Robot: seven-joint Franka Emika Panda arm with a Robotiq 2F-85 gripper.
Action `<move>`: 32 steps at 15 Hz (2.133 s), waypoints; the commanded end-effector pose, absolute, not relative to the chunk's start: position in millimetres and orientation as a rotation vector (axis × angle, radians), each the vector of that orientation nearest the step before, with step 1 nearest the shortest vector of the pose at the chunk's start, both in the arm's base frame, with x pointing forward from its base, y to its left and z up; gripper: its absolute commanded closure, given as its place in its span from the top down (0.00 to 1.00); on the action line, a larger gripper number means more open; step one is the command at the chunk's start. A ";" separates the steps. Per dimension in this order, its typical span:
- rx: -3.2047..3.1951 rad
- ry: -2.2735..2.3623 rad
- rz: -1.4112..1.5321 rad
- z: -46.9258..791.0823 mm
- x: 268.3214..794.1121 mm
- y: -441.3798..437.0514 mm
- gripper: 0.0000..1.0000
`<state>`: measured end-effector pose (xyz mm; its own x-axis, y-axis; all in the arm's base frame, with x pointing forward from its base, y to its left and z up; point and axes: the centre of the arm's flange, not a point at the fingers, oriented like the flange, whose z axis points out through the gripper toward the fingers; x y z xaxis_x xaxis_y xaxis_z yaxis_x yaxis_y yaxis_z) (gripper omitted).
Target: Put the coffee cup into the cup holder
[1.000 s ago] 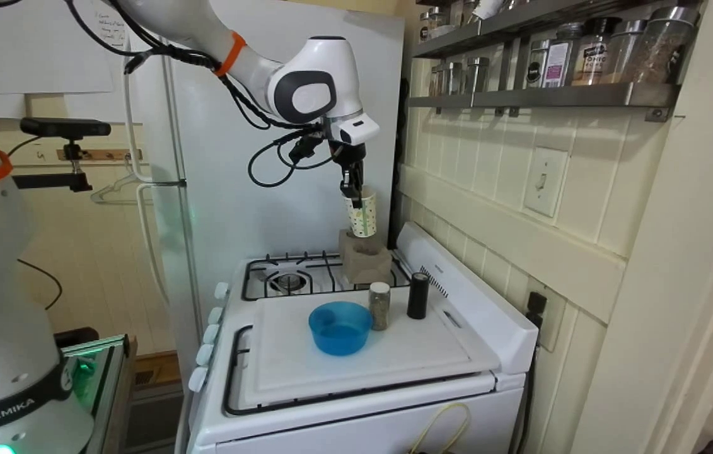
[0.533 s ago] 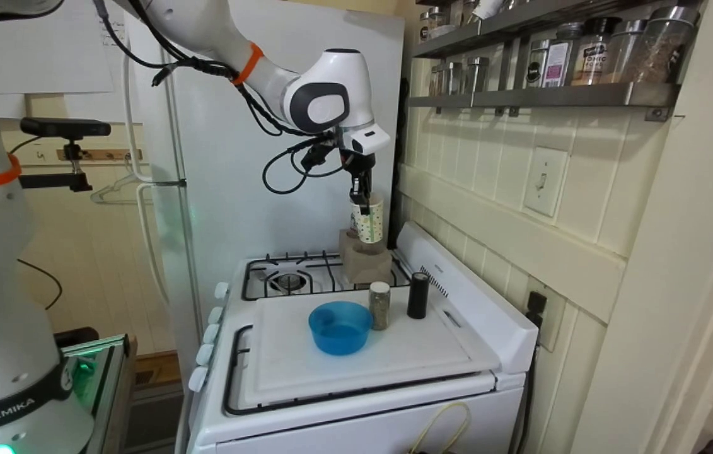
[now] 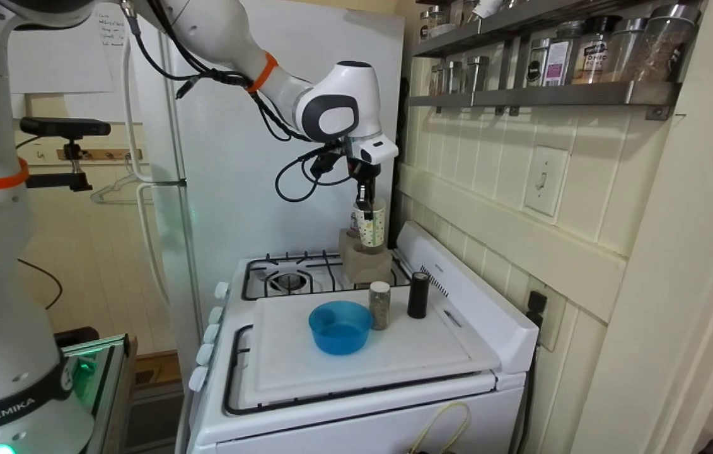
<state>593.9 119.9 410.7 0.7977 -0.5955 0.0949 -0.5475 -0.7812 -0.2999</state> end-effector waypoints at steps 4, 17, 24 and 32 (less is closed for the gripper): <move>-2.729 0.871 -0.192 392.6 613.5 126.3 0.01; -2.781 0.909 -0.070 385.7 620.4 131.2 0.01; -2.790 0.975 -0.091 390.8 621.0 129.6 0.01; -2.821 1.034 -0.028 365.8 624.5 125.2 0.01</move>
